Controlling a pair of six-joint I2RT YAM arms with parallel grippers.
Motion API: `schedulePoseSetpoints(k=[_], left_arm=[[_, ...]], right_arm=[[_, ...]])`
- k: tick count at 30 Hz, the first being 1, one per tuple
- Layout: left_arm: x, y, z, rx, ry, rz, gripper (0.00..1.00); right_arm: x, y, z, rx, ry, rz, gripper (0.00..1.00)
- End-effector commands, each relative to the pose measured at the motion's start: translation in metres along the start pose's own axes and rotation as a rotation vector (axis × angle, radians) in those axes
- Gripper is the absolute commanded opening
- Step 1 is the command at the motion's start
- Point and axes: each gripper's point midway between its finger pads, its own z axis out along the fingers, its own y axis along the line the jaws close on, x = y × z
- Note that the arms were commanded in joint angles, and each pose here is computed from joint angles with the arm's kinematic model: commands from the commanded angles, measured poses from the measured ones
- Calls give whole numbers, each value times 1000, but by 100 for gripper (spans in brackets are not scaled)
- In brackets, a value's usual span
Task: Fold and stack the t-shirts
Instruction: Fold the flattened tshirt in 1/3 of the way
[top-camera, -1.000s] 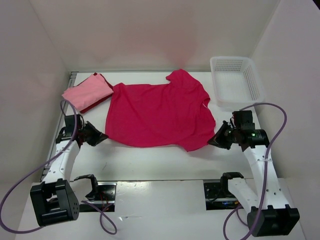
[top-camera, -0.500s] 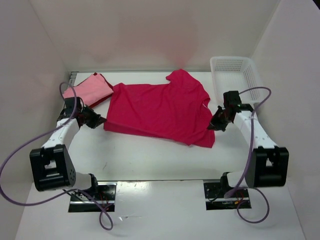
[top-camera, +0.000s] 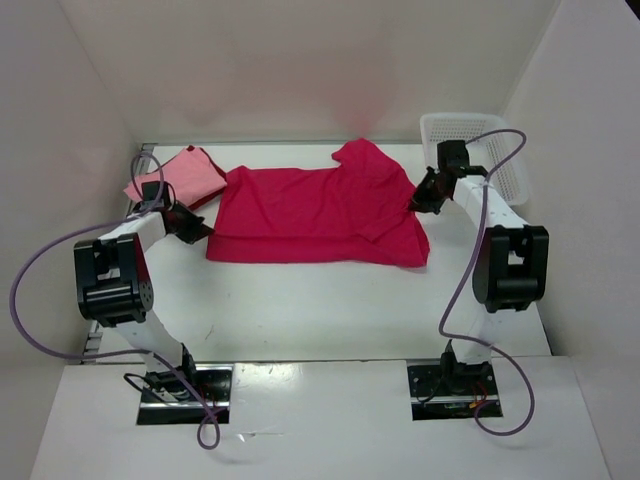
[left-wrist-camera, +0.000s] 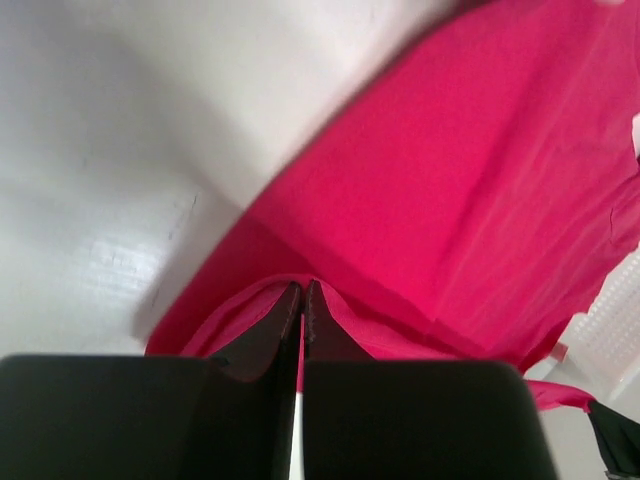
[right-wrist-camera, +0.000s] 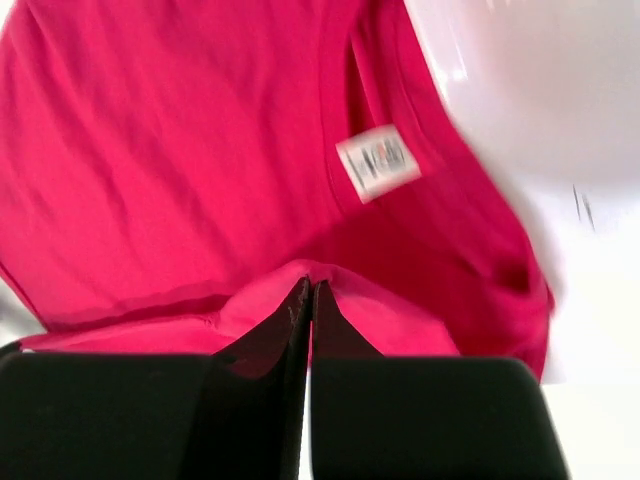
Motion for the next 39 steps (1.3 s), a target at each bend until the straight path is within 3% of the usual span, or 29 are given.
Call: schedulePoseSetpoints(k=[1,4,9,16,18,19,20,21,22,24,28,31,32,35,39], left_arm=[[-24,-17,9,34,-56,13,0],[-24,-18,19,29,-44,17,0],[-23,-12,31,20,-35,13,12],[-38,-36,23,76,-92,34,8],[-37,-34,26,69,-86,31,10],[-36,-30,30,61,-79,27,12],[-36,-30,30,60,-79,36,16],[-30,-24,31,44,-63,29,30],[-27,-20,32,37,-57,26,37],[-30,-26,15,53,-95,46,47],[-17,-15,-15,45,-149,73,49],[-6,-10,-35,57,-173,79,45],[0,-7,-41,54,-171,78,42],[17,19,-37,13,-138,56,38],[27,29,-25,8,-87,18,38]], right_arm=[[-40,20,8,-40,-87,-33,0],[-51,24,21,-39,-87,-42,0],[-57,18,46,-4,-81,-46,0],[-85,33,54,-22,-137,-44,0],[-83,31,59,-16,-129,-42,4],[-85,32,59,-21,-136,-43,13],[-83,32,56,-21,-136,-43,16],[-79,31,55,-25,-126,-43,19],[-79,31,51,-27,-128,-44,26],[-77,33,32,-40,-147,-46,30],[-59,31,-11,-78,-185,-54,34],[-32,18,-34,-101,-197,-59,14],[-20,14,-36,-106,-176,-48,0],[28,-19,-30,-67,-100,-13,0],[51,-46,-20,3,-76,-2,0]])
